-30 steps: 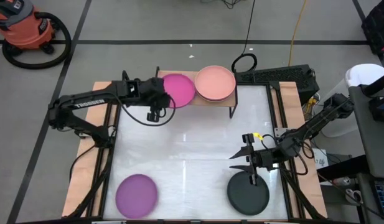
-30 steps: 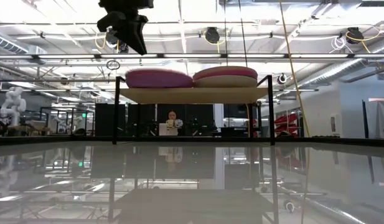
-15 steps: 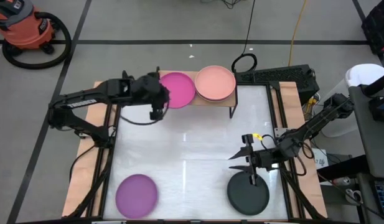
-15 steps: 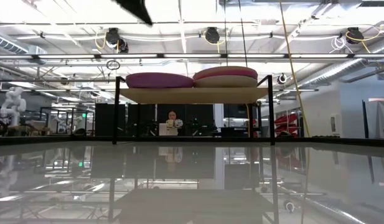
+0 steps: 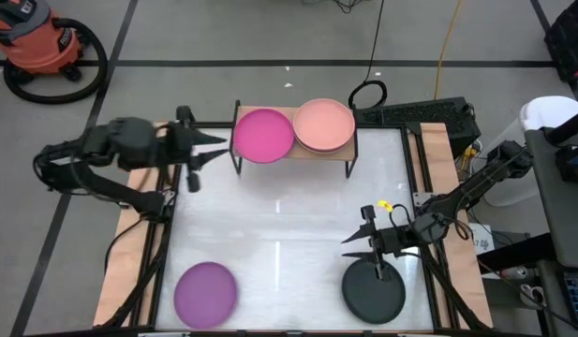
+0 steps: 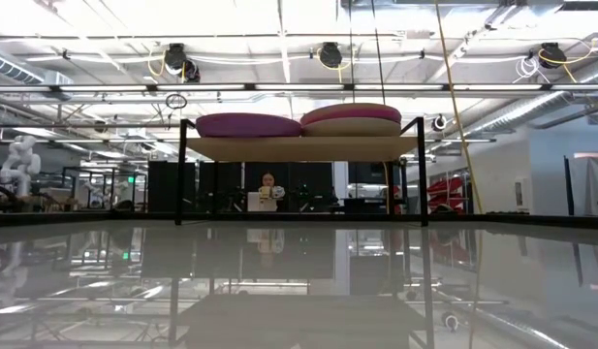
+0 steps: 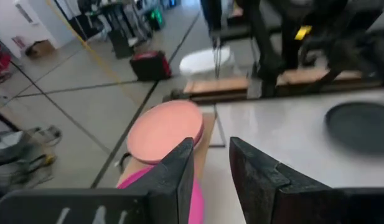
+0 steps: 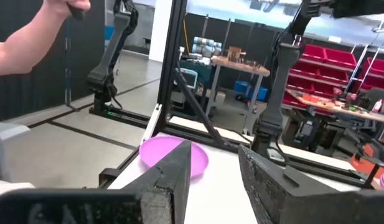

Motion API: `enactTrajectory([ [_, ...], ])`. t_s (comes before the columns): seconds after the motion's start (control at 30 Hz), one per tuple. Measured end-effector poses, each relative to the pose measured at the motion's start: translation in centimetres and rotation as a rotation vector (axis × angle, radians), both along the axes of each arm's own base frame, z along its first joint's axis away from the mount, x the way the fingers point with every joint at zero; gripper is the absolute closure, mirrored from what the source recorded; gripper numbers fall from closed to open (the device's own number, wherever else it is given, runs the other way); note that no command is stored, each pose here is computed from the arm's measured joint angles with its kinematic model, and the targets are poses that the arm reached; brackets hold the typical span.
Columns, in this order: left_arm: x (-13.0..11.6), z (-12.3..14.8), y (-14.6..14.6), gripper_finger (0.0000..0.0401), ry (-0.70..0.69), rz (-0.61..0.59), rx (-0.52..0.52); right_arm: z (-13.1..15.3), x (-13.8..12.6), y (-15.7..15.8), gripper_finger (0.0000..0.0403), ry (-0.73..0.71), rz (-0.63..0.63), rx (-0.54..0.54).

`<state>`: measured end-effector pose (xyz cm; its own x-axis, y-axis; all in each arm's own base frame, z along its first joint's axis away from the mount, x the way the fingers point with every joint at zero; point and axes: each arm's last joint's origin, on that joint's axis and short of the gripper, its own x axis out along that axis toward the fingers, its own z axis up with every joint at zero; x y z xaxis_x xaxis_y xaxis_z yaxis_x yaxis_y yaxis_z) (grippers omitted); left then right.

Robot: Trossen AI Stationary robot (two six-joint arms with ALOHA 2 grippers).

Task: Place and stack plates onto a shelf
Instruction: Stack the black plate on top of the purple plate on the shelf

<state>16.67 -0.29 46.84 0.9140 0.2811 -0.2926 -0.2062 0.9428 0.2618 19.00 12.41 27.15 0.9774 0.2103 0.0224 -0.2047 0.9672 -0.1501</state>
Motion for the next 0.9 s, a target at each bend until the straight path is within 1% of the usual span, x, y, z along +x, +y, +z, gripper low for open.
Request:
enactTrajectory([
  [0.13, -2.1, -1.5, -0.4, 0.0294, -0.113, -0.026, -0.057, 0.1, 0.1, -0.1, 0.0287, -0.011, -0.012, -0.014],
  [0.23, -2.9, -3.4, -0.7, 0.0294, -0.175, -0.063, -0.086, 0.1, 0.2, -0.4, 0.0287, -0.014, -0.025, -0.017],
  [0.33, -3.0, -5.4, -1.0, 0.0294, -0.239, -0.093, -0.130, 0.1, 0.4, -0.6, 0.0287, -0.011, -0.039, -0.004],
  [0.4, -2.9, -6.7, -1.3, 0.0294, -0.276, -0.122, -0.151, 0.1, 0.5, -0.8, 0.0287, -0.009, -0.046, 0.005],
  [0.5, -2.2, -8.7, -1.6, 0.0294, -0.304, -0.143, -0.154, 0.1, 0.5, -0.8, 0.0287, -0.009, -0.050, 0.006],
  [0.63, -1.3, -11.0, -2.0, 0.0294, -0.308, -0.156, -0.142, 0.1, 0.5, -0.8, 0.0287, -0.008, -0.049, 0.007],
  [0.8, -0.8, -12.7, -2.1, 0.0294, -0.307, -0.152, -0.159, -0.1, 0.5, -0.8, 0.0287, 0.012, -0.048, 0.012],
  [0.9, -0.8, -12.9, -2.1, 0.0294, -0.322, -0.153, -0.163, -0.2, 0.5, -0.8, 0.0287, 0.021, -0.047, 0.006],
])
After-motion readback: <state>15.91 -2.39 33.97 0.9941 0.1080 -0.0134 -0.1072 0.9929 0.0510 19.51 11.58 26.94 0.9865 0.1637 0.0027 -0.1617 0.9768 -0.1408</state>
